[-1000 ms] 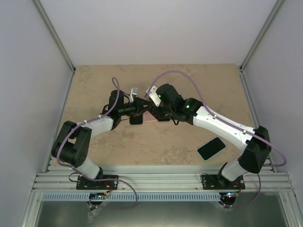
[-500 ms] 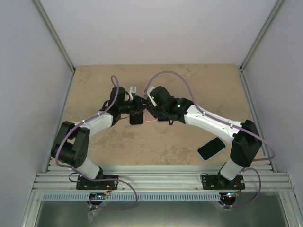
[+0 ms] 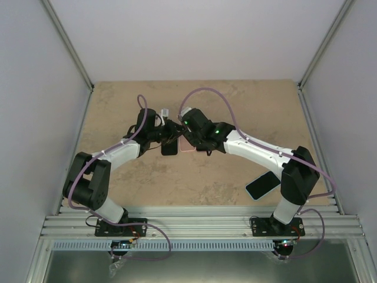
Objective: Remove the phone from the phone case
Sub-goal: Remove the phone case from the phone.
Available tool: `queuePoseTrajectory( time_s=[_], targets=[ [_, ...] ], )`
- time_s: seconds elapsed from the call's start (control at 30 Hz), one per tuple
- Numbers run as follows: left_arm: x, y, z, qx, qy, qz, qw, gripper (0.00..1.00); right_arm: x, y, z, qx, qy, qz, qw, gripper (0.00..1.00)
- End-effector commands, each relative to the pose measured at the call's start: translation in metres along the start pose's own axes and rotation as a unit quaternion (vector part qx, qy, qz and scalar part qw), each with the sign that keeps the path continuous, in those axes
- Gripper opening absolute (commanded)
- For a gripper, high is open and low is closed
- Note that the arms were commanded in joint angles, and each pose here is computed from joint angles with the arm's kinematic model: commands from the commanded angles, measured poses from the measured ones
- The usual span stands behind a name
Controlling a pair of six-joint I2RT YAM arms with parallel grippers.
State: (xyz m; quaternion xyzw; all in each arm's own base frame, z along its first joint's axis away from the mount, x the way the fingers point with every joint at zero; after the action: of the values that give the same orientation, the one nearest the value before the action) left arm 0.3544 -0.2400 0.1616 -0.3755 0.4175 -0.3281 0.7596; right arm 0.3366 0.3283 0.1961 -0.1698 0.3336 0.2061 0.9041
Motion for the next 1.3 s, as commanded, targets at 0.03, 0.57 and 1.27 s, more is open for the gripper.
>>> queuePoseTrajectory(
  time_s=[0.03, 0.57, 1.27],
  targets=[
    [-0.011, -0.032, 0.019, 0.034, -0.03, -0.037, 0.998, 0.0, 0.006, -0.003, -0.004, 0.002, 0.0, -0.023, 1.0, 0.59],
    [-0.011, -0.025, 0.019, 0.03, -0.034, -0.021, 0.999, 0.0, -0.003, 0.011, 0.003, 0.021, -0.005, 0.009, 1.0, 0.67],
    [-0.009, -0.023, 0.02, 0.021, -0.032, -0.021, 0.999, 0.0, 0.018, 0.009, -0.015, 0.023, 0.02, -0.022, 0.999, 0.65]
  ],
)
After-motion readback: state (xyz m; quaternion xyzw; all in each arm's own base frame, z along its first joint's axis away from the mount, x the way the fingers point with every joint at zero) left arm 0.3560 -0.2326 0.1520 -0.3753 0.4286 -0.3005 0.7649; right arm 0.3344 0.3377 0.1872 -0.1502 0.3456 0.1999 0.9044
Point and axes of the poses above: each gripper's point midway between its finger pads, its own x axis out along the fingers, its own y axis along the line the jaws close on, z = x × y, the point moved 1 cm from there along -x, back along the fingers, and after that the axes turned 10 degrees about x, right-handed, at the moved point
